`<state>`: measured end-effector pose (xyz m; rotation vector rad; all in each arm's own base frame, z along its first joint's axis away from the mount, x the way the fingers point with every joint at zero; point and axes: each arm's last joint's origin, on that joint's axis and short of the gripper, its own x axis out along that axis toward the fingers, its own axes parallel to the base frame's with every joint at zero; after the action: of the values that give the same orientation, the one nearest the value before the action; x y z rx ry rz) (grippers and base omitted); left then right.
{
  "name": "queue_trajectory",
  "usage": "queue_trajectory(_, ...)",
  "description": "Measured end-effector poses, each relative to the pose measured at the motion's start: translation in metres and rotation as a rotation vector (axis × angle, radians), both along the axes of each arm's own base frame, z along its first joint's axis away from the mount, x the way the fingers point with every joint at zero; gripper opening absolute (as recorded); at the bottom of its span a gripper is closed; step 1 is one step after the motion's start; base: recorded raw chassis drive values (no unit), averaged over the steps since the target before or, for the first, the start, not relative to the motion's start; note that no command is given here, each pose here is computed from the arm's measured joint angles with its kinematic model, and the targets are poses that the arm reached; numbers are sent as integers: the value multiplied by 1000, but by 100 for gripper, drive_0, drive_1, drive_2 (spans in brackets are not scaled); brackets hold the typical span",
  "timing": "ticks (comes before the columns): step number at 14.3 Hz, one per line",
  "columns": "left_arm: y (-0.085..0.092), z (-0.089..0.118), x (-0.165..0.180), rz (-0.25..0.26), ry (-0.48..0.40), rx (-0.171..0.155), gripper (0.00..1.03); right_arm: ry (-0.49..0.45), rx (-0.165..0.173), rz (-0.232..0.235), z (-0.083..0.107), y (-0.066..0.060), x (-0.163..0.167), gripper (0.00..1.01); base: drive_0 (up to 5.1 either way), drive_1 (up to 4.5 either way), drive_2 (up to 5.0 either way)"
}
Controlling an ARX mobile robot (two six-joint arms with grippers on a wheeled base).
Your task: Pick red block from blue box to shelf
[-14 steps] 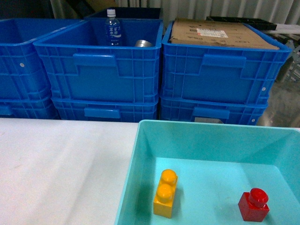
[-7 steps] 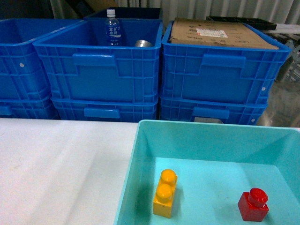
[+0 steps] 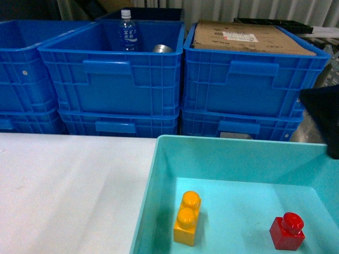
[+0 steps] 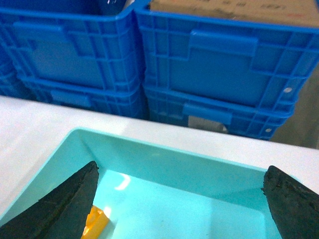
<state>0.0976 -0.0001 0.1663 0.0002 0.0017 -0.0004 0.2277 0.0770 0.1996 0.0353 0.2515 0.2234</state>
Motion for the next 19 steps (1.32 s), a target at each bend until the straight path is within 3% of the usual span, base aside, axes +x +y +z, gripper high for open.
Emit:
queue_trajectory(1, 0, 0, 0, 0, 0, 0, 98, 53, -26, 27, -10, 9, 14, 98, 0, 0, 0)
queue_trajectory(2, 0, 0, 0, 0, 0, 0, 98, 79, -56, 20, -24, 16, 25, 98, 0, 0, 0)
queue_trajectory(4, 0, 0, 0, 0, 0, 0, 98, 175, -128, -38, -64, 23, 36, 98, 0, 0, 0)
queue_trajectory(5, 0, 0, 0, 0, 0, 0, 98, 224, -143, -53, -80, 25, 37, 98, 0, 0, 0)
queue_trajectory(8, 0, 0, 0, 0, 0, 0, 98, 259, -112, -90, -100, 34, 44, 98, 0, 0, 0)
queue_trajectory(11, 0, 0, 0, 0, 0, 0, 98, 285, -92, -180, -118, 34, 49, 98, 0, 0, 0)
queue_trajectory(15, 0, 0, 0, 0, 0, 0, 98, 294, -65, -224, -130, 24, 52, 98, 0, 0, 0)
queue_trajectory(19, 0, 0, 0, 0, 0, 0, 98, 347, -48, -230, -142, 18, 49, 98, 0, 0, 0)
